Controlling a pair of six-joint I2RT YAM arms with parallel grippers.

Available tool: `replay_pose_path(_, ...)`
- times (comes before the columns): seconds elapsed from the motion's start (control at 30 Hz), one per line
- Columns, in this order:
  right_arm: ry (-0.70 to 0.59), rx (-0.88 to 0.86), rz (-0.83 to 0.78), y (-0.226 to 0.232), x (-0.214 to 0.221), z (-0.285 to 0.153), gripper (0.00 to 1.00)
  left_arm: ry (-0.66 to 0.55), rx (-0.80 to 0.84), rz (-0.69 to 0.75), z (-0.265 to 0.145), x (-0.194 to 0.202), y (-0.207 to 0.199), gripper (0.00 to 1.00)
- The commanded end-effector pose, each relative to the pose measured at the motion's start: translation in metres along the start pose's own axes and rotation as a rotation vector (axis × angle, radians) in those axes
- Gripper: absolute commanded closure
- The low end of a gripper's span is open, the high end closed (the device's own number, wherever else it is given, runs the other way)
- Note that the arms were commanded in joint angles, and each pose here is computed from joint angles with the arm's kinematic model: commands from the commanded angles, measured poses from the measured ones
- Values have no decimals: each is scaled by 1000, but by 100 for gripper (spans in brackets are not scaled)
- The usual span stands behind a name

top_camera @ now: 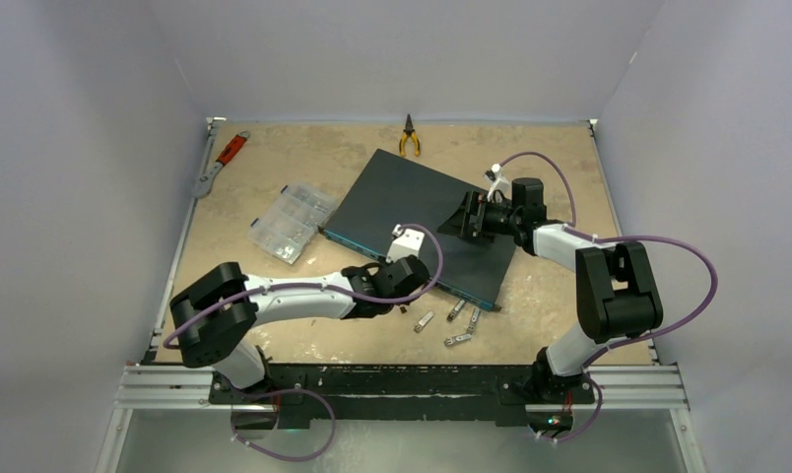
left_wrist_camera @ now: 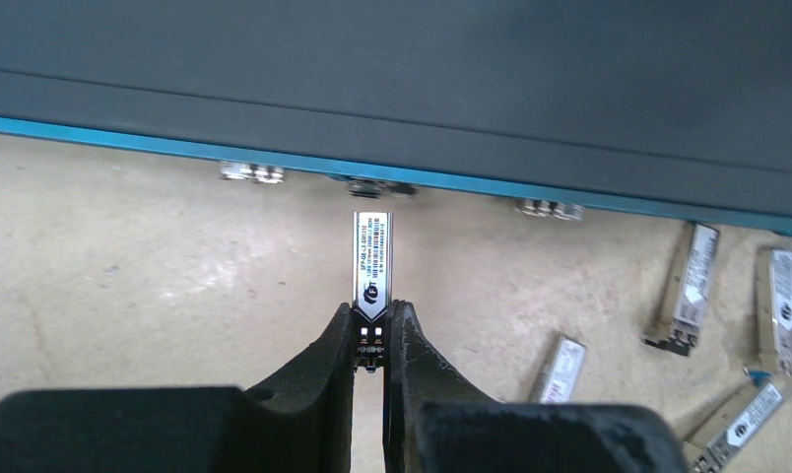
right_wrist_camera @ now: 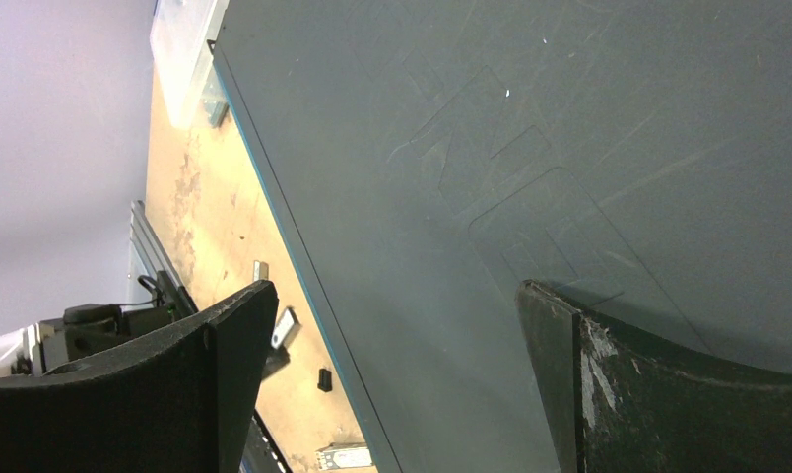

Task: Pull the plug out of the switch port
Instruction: Pull the plug from the switch port, then place the plug at the center of the board.

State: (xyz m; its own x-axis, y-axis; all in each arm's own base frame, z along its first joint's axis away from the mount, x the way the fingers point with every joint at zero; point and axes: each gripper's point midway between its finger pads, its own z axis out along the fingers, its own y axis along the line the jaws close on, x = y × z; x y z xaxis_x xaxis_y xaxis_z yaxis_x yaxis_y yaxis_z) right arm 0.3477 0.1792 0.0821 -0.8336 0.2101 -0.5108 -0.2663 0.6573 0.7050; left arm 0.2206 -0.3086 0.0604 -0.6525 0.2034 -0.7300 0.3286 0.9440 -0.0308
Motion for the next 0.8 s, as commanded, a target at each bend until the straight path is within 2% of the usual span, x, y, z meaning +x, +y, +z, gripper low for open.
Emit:
replay_pose_path(0.0,119,347,97,-91,57,-7,1,-21,-56,-15,-6,-11,27,100)
replay_pose_path(0.33,124,349,100,-92,59,-6,1,36,-115,-43,-6,12,60,100)
replay_pose_path(0.77,129,349,107,-92,62,-7,2,94,-127,-71,-7,35,69,100)
